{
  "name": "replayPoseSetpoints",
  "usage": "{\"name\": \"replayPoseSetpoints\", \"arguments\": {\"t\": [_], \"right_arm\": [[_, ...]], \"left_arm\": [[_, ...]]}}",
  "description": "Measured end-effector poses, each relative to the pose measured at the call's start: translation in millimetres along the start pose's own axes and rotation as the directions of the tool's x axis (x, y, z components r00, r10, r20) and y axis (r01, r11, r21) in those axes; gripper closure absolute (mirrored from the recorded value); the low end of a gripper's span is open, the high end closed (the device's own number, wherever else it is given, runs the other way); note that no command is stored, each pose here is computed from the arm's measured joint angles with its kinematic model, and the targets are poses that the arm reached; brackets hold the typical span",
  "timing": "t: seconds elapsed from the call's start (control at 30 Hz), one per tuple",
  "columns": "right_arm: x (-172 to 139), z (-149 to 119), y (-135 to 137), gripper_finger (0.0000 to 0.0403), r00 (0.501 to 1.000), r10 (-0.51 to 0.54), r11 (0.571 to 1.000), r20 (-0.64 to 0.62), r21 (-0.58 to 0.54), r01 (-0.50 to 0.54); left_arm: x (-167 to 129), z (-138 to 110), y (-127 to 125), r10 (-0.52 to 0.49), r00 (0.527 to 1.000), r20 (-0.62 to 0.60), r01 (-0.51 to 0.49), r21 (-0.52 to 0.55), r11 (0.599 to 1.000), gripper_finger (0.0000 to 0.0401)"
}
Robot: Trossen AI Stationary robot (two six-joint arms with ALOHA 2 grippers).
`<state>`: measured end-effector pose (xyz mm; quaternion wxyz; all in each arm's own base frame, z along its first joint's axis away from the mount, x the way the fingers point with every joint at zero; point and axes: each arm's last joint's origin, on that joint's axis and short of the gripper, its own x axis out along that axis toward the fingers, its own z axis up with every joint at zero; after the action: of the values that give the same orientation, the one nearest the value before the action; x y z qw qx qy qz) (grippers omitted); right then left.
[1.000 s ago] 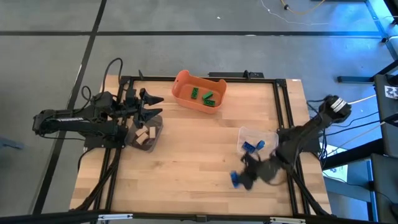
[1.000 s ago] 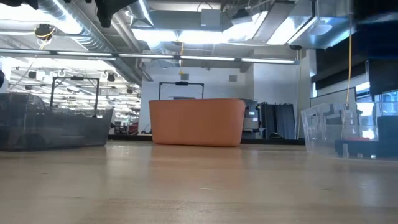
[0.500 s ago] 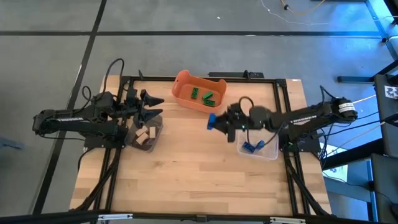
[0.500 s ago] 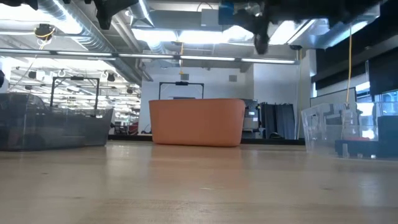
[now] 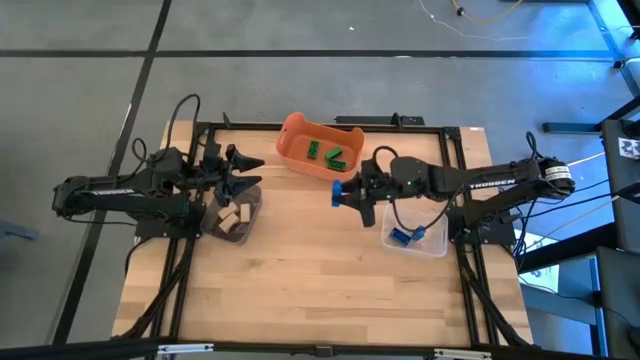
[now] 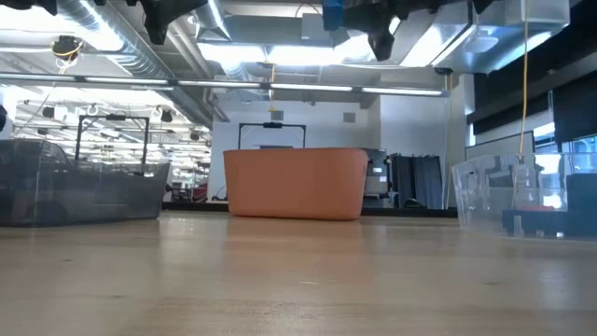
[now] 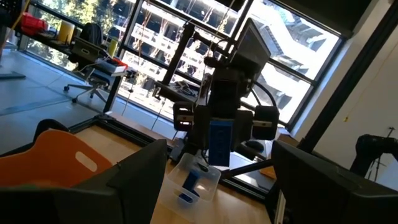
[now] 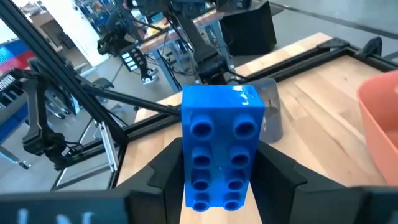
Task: Sort & place blocks by color
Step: Put the blue game piece into the transparent bin
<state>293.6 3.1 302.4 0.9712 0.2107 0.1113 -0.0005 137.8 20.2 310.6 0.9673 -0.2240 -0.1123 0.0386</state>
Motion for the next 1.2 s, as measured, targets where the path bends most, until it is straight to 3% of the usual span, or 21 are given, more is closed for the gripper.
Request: {"name": "replayPoseSetpoints", "arguments": {"t": [0.23, 0.3, 0.37, 0.47, 0.57, 0.67, 0.73, 0.8, 0.93, 1.0, 1.1, 1.2], "right_arm": [[0, -4, -2, 0.0261, 0.999, -0.03, 1.0, -0.041, 0.0, 0.03], [-2, -6, -3, 0.0261, 0.989, -0.071, 0.997, -0.132, 0.02, 0.074], [-8, -7, -1, 0.0261, 0.943, -0.144, 0.988, -0.3, 0.005, 0.153], [-26, -8, 8, 0.0261, 0.82, -0.255, 0.961, -0.513, -0.039, 0.274], [-51, -27, 7, 0.0261, 0.584, -0.348, 0.894, -0.733, -0.073, 0.441], [-69, -54, 5, 0.0261, 0.361, -0.401, 0.815, -0.842, -0.149, 0.559], [-75, -74, 3, 0.0261, 0.267, -0.394, 0.784, -0.879, -0.17, 0.597], [-75, -93, -2, 0.0261, 0.238, -0.4, 0.751, -0.885, -0.167, 0.639], [-67, -119, -12, 0.0261, 0.307, -0.401, 0.717, -0.863, -0.087, 0.691], [-67, -125, -17, 0.0261, 0.326, -0.44, 0.672, -0.837, -0.066, 0.737], [-69, -132, -23, 0.0261, 0.29, -0.515, 0.604, -0.806, -0.102, 0.79], [-69, -132, -23, 0.0236, 0.302, -0.515, 0.607, -0.802, -0.093, 0.789]], "left_arm": [[0, 0, 0, 0.0, 1.0, 0.0, 0.0, 0.001, 1.0, 0.0118], [0, 0, 0, 0.0, 1.0, 0.0, 0.0, 0.001, 1.0, 0.0118], [0, 0, 0, 0.0, 1.0, 0.0, 0.0, 0.001, 1.0, 0.0118], [0, 0, 0, 0.0, 1.0, 0.0, 0.0, 0.003, 1.0, 0.0118], [0, 0, 0, 0.0, 1.0, 0.0, 0.0, 0.003, 1.0, 0.0118], [0, 0, 0, 0.0, 1.0, 0.001, 0.0, 0.003, 1.0, 0.0118], [0, 0, 0, 0.001, 1.0, 0.001, -0.001, 0.006, 1.0, 0.0118], [0, 0, 0, 0.0, 1.0, 0.001, 0.0, 0.01, 1.0, 0.0118], [0, 0, 0, 0.0, 1.0, 0.001, 0.0, 0.011, 1.0, 0.0118], [0, 0, 0, 0.001, 1.0, 0.001, -0.001, 0.011, 1.0, 0.0118], [0, 0, 0, 0.0, 1.0, 0.001, 0.0, 0.011, 1.0, 0.0118], [0, 0, 0, 0.001, 1.0, 0.0, -0.001, 0.011, 1.0, 0.0118]]}}
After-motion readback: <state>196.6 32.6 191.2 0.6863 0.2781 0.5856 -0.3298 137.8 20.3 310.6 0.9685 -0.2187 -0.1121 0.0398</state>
